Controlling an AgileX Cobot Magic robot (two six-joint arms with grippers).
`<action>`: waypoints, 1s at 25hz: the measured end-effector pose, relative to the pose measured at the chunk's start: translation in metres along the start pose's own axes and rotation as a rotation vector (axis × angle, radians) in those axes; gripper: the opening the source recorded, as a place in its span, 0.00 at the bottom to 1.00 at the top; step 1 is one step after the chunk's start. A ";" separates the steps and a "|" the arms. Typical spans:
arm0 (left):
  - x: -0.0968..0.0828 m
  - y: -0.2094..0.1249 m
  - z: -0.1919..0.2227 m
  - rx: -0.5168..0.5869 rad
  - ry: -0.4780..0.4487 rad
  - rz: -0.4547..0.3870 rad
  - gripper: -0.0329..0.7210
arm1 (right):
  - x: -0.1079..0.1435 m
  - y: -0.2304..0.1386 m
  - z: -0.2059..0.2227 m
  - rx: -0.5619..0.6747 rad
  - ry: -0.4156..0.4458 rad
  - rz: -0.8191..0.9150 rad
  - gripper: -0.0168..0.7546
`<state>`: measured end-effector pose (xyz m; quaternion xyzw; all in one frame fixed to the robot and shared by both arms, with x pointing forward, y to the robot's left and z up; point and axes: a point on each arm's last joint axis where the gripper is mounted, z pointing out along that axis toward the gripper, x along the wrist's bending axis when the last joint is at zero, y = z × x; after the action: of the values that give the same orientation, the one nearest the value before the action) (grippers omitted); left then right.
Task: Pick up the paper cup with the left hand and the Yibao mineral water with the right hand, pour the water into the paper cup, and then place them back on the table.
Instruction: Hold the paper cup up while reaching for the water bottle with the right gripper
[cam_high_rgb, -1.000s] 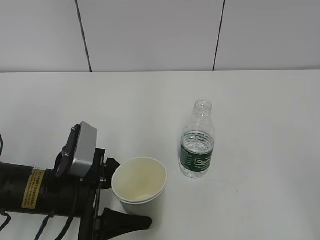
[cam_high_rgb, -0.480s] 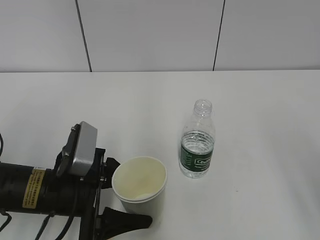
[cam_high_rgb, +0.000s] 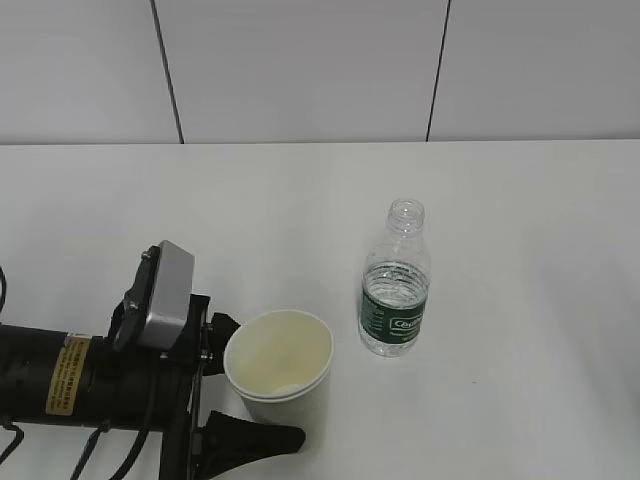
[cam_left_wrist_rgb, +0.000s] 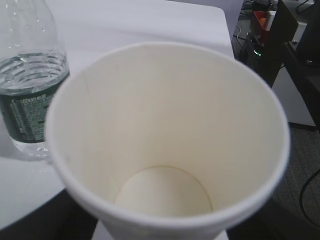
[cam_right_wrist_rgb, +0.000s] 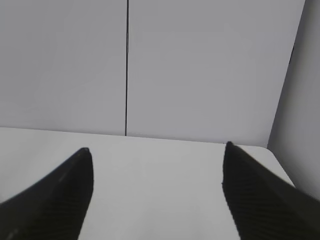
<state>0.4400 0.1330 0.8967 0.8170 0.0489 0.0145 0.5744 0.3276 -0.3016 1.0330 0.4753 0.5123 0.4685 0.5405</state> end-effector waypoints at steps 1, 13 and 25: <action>0.000 0.000 0.000 0.000 0.000 0.000 0.69 | 0.000 -0.004 0.000 0.008 0.000 -0.004 0.79; 0.000 0.002 0.000 -0.027 -0.005 -0.002 0.69 | 0.008 -0.029 0.028 0.115 0.061 -0.115 0.79; -0.001 0.003 0.000 -0.036 -0.007 -0.002 0.69 | 0.040 -0.077 0.101 0.183 0.365 -0.108 0.79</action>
<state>0.4396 0.1319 0.8998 0.8065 0.0474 0.0116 0.5892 0.4316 -0.2737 0.9542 0.4016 0.6668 0.4686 0.4176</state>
